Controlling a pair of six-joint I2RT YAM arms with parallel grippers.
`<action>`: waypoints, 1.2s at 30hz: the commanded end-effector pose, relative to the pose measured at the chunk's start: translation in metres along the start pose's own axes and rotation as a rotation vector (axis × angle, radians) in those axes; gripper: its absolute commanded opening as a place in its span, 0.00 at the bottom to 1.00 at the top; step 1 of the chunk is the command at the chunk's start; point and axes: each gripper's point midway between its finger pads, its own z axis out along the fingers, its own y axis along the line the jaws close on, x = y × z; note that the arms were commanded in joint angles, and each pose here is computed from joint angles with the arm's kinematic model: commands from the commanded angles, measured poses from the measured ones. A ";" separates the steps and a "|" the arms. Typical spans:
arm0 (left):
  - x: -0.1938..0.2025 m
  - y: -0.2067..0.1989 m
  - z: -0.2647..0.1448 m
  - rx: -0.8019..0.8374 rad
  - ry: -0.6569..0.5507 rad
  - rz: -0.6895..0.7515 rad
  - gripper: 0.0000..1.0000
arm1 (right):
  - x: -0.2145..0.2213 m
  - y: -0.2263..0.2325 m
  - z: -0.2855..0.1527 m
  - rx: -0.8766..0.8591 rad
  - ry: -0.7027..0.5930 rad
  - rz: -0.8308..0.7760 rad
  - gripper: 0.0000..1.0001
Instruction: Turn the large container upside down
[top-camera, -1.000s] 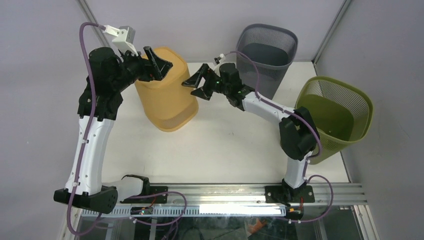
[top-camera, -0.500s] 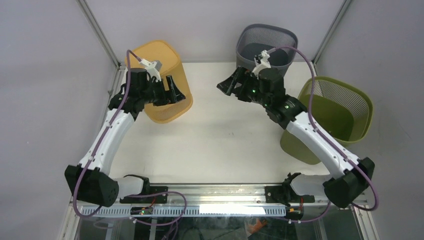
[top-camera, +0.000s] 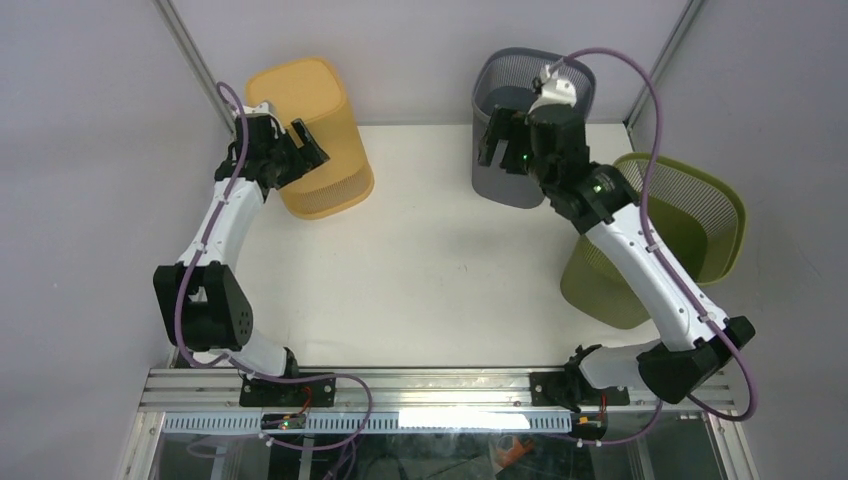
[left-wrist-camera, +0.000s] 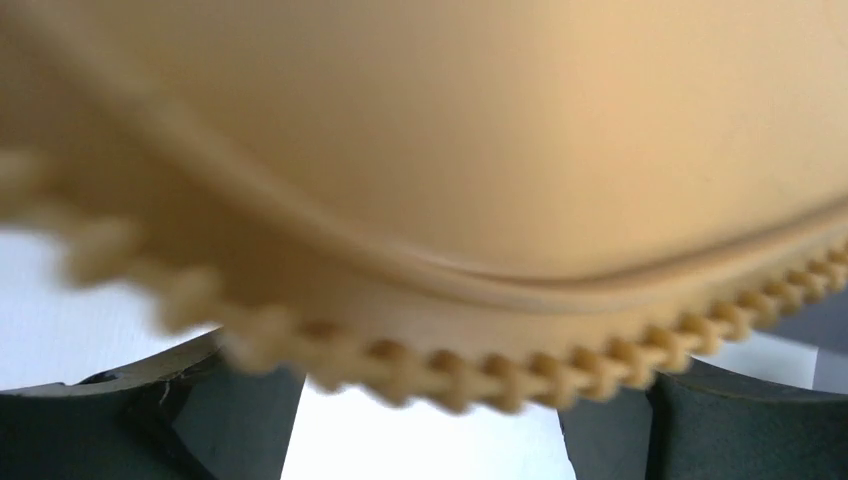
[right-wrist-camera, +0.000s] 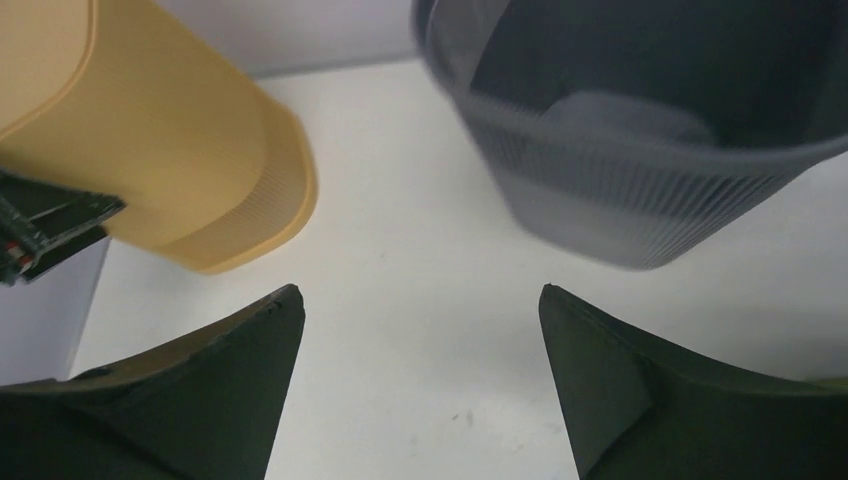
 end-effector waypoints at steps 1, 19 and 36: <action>-0.070 0.001 0.007 0.029 -0.176 -0.053 0.84 | -0.072 -0.045 -0.012 0.217 -0.126 -0.179 0.91; -0.124 -0.003 -0.106 0.001 -0.396 -0.003 0.84 | -0.077 -0.064 0.085 0.007 0.132 -0.481 0.94; -0.040 -0.125 -0.121 0.382 -0.193 0.153 0.84 | -0.040 -0.063 0.079 -0.109 0.268 -0.586 0.29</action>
